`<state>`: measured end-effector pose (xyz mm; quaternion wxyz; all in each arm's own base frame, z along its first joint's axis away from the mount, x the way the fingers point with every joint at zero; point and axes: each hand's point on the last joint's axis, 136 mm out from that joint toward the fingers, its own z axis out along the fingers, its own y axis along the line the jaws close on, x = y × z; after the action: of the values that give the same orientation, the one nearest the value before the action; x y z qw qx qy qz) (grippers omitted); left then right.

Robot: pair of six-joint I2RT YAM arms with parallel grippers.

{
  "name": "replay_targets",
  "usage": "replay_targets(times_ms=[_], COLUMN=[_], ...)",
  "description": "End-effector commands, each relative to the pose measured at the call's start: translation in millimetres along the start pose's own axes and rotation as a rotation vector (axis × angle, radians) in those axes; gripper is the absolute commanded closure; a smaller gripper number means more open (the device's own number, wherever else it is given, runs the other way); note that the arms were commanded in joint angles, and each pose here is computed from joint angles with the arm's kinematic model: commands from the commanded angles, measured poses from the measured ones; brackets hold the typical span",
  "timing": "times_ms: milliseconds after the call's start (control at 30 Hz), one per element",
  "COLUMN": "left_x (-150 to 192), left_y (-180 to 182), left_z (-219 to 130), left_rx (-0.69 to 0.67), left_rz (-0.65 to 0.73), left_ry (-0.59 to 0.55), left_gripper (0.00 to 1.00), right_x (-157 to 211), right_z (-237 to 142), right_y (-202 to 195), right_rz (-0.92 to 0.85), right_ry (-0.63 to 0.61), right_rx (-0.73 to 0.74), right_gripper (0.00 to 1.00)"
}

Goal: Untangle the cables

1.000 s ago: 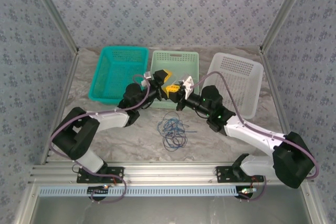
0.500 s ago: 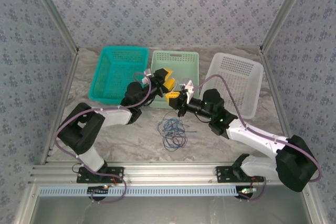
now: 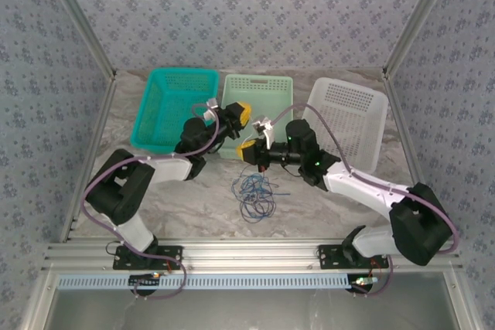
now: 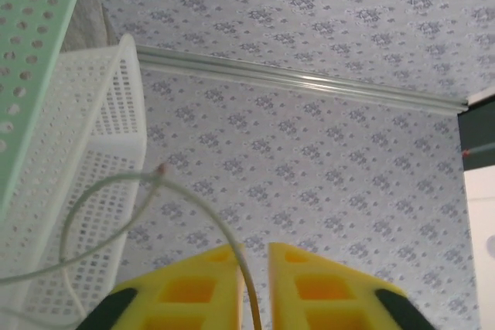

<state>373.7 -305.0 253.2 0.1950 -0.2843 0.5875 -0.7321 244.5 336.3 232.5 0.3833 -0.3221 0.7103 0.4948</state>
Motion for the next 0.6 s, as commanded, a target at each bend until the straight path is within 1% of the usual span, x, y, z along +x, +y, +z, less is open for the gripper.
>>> replay_targets(times_ms=[0, 33, 133, 333, 433, 567], left_x=[-9.8, -15.7, -29.0, -39.2, -40.8, -30.6], left_y=[-29.2, -32.1, -43.3, -82.0, -101.7, -124.3], left_z=[-6.0, -9.2, -18.2, -34.9, -46.9, -60.7], left_rx=[0.076, 0.073, 0.048, -0.003, -0.055, -0.144], left_rz=[0.063, 0.08, 0.141, 0.33, 0.448, 0.639], left_ry=[-0.019, -0.032, -0.063, -0.088, -0.104, -0.097], left_gripper=[0.98, 1.0, 1.0, 1.0, 1.0, 1.0], right_x=[1.4, 3.8, 8.4, 9.7, 12.8, 12.0], right_z=[3.9, 5.0, 8.8, 20.1, 25.4, 32.7], right_y=[5.7, 4.9, 3.8, 4.6, 2.1, 1.8], right_rz=[0.044, 0.05, 0.068, 0.085, 0.095, 0.113], right_ry=[0.055, 0.074, 0.125, 0.178, 0.216, 0.255], right_rx=[-0.048, -0.047, -0.055, -0.085, -0.085, -0.111], right_gripper=[1.0, 1.0, 1.0, 1.0, 1.0, 0.98])
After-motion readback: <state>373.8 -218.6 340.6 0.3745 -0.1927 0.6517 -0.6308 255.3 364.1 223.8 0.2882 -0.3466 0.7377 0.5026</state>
